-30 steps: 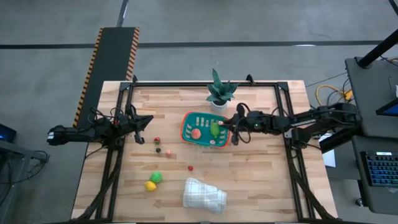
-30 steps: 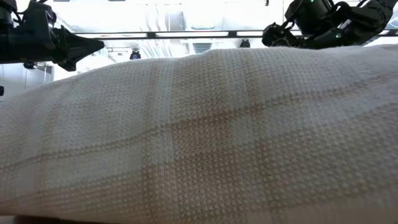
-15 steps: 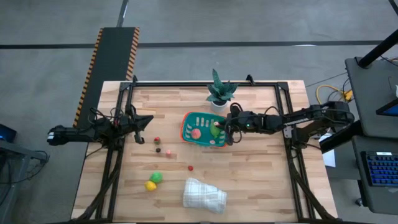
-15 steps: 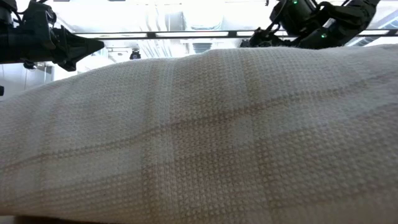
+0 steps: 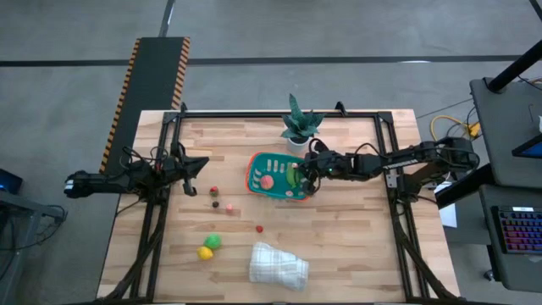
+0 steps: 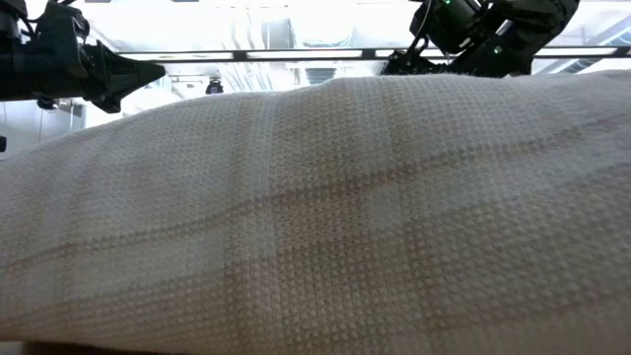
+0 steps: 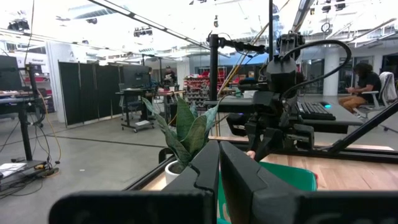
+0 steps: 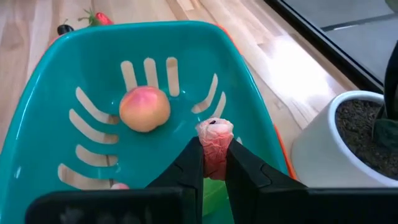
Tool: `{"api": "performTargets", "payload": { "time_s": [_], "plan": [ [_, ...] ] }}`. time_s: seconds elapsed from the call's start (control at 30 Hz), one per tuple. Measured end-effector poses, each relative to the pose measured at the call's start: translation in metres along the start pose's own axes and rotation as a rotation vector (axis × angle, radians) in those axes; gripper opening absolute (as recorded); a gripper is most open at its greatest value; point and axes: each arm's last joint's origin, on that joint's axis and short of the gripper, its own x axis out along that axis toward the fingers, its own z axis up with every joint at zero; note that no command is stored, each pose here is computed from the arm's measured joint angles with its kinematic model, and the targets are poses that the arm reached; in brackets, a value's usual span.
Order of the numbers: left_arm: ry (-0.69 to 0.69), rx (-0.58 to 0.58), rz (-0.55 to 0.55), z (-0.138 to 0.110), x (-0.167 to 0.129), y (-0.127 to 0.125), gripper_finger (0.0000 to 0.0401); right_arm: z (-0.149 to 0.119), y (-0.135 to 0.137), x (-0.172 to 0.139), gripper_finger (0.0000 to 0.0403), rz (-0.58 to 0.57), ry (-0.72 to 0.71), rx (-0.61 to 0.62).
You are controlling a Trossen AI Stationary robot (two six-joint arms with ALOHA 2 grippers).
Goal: Build produce basket
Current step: Put the pink peach into the blue basket
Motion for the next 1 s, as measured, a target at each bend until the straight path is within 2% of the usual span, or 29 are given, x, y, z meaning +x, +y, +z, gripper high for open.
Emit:
{"api": "performTargets", "payload": {
  "time_s": [0.53, 0.83, 1.0],
  "plan": [
    [0.001, 0.001, 0.0, -0.0001, 0.0001, 0.0, 0.0, -0.0003, 0.0016, -0.0004, 0.0039, 0.006, 0.002, -0.006],
    [0.002, 0.001, 0.0, -0.0002, 0.0001, -0.0001, 0.0, -0.0002, 0.0017, -0.0005, 0.0074, 0.008, 0.001, -0.006],
    [0.002, 0.001, 0.0, -0.0002, 0.0001, 0.0, 0.0, -0.0003, 0.0017, -0.0005, 0.008, 0.009, 0.001, -0.008]
  ]
}}
